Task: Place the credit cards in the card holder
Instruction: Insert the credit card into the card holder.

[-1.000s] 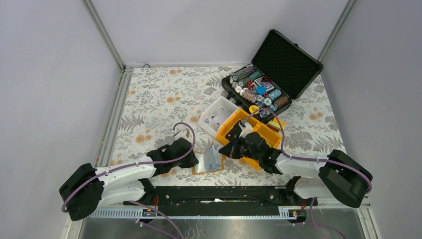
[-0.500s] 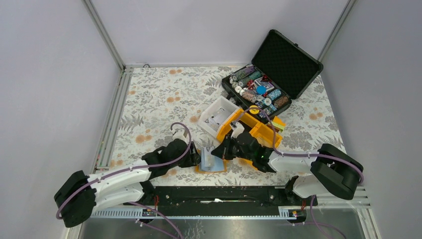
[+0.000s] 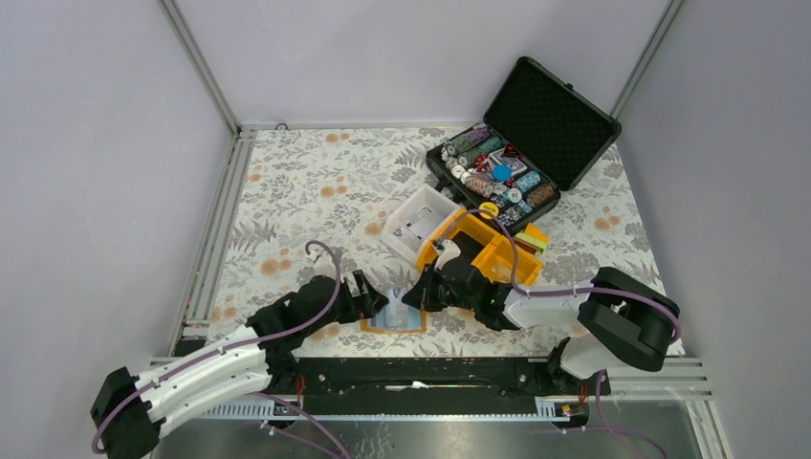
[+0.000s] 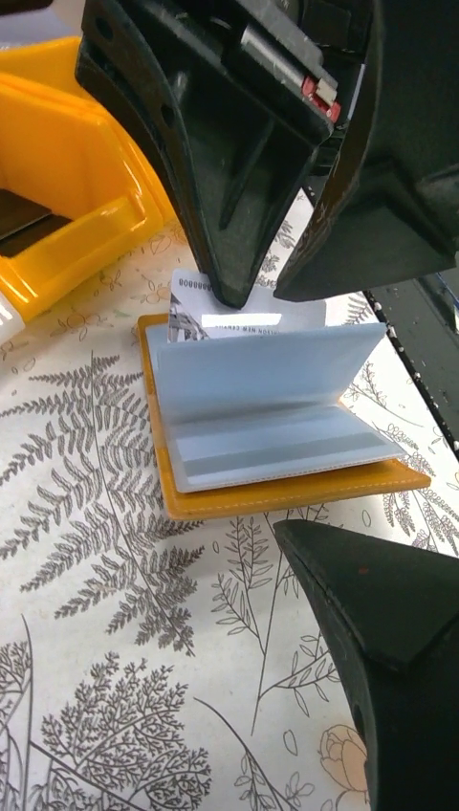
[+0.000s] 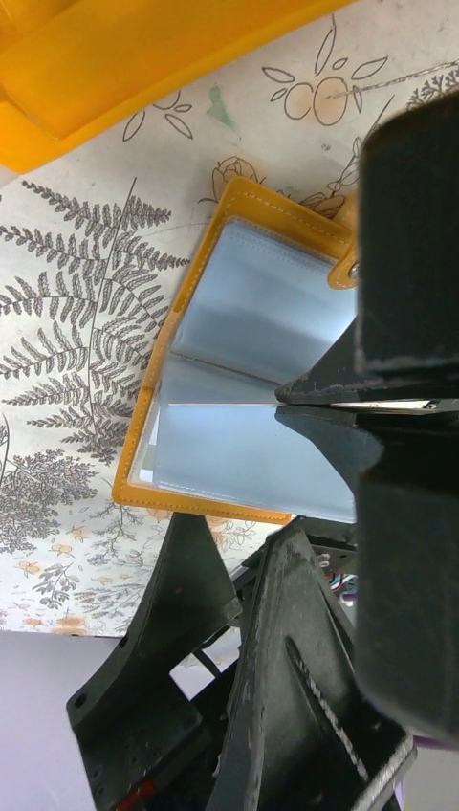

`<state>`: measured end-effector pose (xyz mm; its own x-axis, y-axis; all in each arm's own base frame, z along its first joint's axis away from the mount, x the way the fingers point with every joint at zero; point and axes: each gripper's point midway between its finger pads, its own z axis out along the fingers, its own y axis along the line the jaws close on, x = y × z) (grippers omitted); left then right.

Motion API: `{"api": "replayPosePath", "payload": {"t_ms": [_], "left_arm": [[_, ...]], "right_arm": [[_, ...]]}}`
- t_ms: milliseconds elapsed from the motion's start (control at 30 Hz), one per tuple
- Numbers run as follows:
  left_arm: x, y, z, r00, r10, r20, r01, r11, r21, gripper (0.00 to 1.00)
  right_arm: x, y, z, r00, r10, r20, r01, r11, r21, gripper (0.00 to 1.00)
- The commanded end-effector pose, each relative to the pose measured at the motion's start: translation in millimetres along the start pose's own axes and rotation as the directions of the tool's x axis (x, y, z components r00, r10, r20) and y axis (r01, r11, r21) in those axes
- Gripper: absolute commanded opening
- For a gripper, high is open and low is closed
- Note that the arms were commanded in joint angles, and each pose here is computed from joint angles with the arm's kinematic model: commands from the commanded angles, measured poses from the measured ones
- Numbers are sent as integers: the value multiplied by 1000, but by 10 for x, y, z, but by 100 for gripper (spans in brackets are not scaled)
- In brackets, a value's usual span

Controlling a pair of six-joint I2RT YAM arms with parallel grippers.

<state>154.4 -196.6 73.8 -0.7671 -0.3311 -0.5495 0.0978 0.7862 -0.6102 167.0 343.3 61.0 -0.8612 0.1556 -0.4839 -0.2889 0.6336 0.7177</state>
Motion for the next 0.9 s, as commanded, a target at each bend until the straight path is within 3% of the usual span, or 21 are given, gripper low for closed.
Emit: {"api": "replayPosePath", "payload": {"t_ms": [0, 167, 400, 500, 867], "left_arm": [[17, 74, 38, 999, -45, 11, 45, 999, -22, 91], [115, 282, 86, 998, -67, -23, 64, 992, -110, 88], [168, 272, 132, 992, -127, -11, 127, 991, -51, 46], [199, 369, 142, 990, -141, 0, 141, 988, -66, 35], [272, 506, 187, 990, -138, -17, 136, 986, -93, 32]], "right_arm": [[-138, 194, 76, 998, -27, 51, 28, 999, -23, 0], [-119, 172, 104, 998, -38, 50, 38, 999, 0, 0], [-134, 123, 72, 997, -29, 70, 27, 999, 20, 0], [-184, 83, -6, 995, -17, 102, 13, 999, 40, 0], [-133, 48, -10, 988, 98, 117, -100, 995, 9, 0]]}}
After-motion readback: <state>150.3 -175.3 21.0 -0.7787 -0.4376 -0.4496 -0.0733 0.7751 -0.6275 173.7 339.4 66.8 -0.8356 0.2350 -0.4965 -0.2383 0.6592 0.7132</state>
